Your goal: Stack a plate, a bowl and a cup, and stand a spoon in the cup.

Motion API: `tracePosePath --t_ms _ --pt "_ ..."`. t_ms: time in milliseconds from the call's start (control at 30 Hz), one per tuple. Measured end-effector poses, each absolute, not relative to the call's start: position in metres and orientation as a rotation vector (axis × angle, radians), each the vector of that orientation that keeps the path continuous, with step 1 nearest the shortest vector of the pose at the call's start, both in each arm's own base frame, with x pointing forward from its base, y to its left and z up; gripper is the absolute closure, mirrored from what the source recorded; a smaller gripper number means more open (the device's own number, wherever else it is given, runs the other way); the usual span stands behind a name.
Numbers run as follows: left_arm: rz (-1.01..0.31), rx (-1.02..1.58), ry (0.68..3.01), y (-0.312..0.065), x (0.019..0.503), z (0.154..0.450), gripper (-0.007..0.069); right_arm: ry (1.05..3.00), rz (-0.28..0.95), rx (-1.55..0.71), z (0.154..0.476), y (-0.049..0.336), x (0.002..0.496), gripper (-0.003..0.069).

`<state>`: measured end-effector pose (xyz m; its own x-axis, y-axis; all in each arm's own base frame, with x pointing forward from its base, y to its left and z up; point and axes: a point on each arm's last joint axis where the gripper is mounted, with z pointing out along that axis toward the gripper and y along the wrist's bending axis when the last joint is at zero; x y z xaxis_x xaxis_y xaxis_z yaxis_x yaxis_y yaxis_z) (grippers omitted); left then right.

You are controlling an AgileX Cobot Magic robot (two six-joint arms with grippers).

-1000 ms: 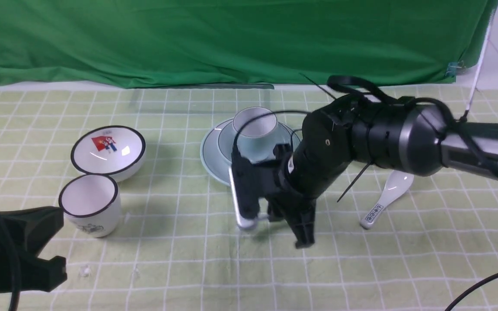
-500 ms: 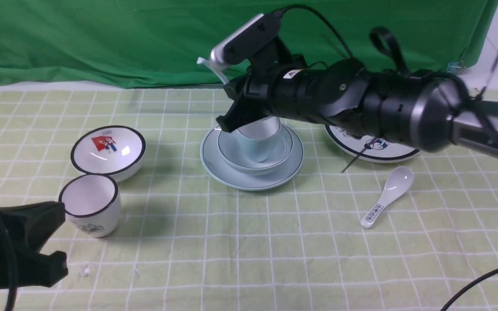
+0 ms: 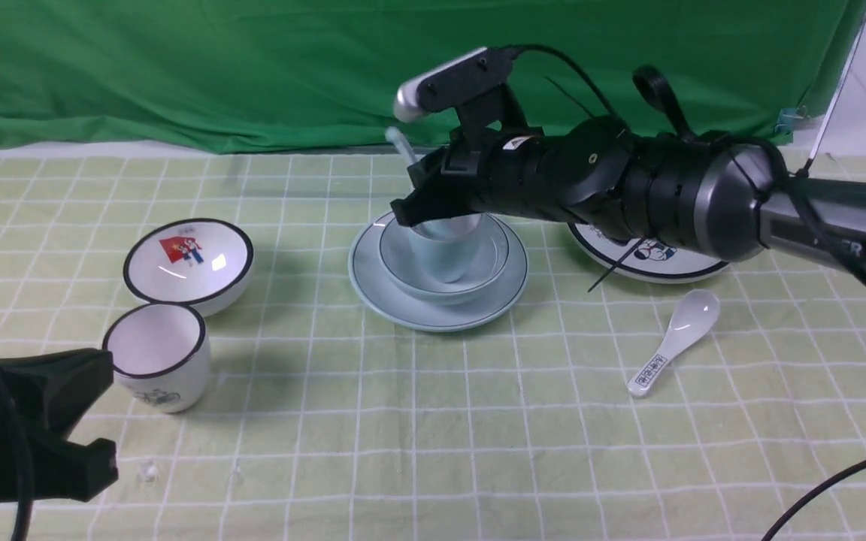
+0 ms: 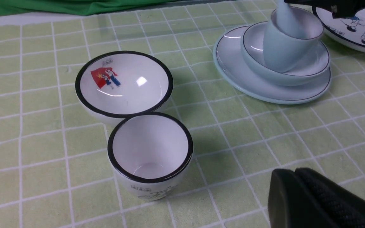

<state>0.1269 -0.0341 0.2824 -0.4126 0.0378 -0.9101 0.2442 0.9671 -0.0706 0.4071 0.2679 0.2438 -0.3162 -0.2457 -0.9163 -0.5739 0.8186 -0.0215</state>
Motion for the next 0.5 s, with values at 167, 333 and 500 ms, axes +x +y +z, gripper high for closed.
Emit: tracePosePath --t_ms 167,333,500 --pt "-0.229 0.202 1.988 -0.034 0.127 0.282 0.0657 1.780 0.443 -0.666 0.325 0.249 0.379 0.0446" --pt "-0.228 0.200 1.972 -0.034 0.128 0.284 0.0655 1.694 0.368 -0.815 0.422 0.194 0.318 0.0624" --pt "-0.228 0.201 1.972 -0.034 0.128 0.284 0.0655 1.855 0.081 -0.777 0.470 0.126 0.244 0.0638"
